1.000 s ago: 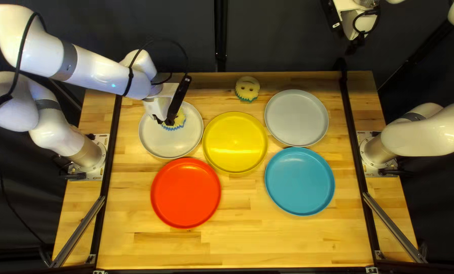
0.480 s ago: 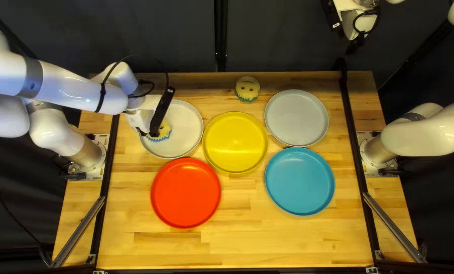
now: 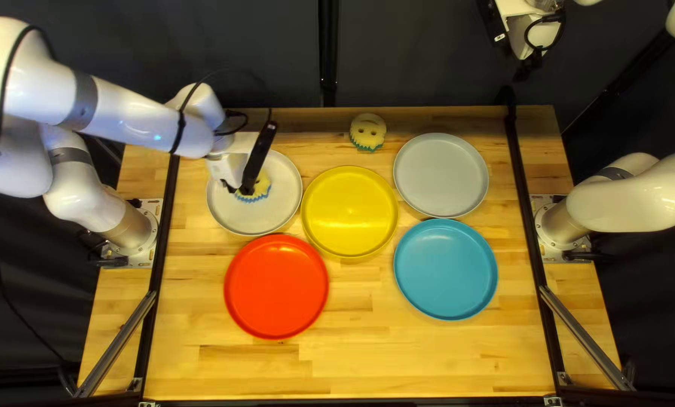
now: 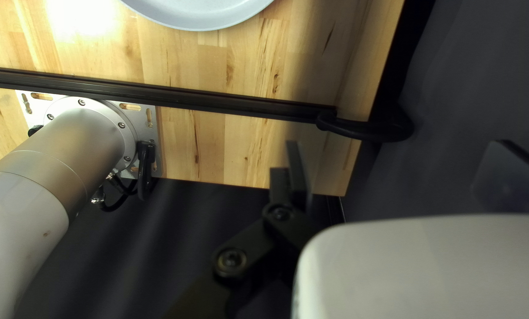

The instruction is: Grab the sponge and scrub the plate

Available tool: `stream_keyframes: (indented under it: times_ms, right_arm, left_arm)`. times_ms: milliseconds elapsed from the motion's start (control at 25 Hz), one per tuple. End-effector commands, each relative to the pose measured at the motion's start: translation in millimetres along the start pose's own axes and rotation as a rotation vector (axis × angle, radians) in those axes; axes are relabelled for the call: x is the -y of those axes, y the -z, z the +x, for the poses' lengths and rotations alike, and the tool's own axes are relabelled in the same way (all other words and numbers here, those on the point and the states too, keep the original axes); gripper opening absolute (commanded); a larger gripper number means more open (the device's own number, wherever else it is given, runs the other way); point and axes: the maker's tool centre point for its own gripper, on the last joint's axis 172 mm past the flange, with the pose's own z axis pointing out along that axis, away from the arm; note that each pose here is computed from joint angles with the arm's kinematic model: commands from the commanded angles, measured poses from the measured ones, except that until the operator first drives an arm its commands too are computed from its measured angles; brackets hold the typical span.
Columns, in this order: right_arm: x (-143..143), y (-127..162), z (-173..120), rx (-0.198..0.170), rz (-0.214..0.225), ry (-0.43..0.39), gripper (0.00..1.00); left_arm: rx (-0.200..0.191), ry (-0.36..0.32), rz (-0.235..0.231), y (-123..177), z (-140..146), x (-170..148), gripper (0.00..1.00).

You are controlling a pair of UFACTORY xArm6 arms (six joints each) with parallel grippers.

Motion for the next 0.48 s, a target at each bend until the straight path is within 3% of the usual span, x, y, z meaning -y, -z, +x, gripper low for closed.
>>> stream_keyframes:
  times_ms: [40,480]
  right_arm:
    - [0,0,0,0.0,0.0,0.0,1.0]
    - [0,0,0,0.0,0.0,0.0,1.0]
  left_arm:
    - [0.001,-0.011,0.003,-4,0,-11,0.0]
    - [0.025,-0.004,0.003,-6,-46,-76,0.0]
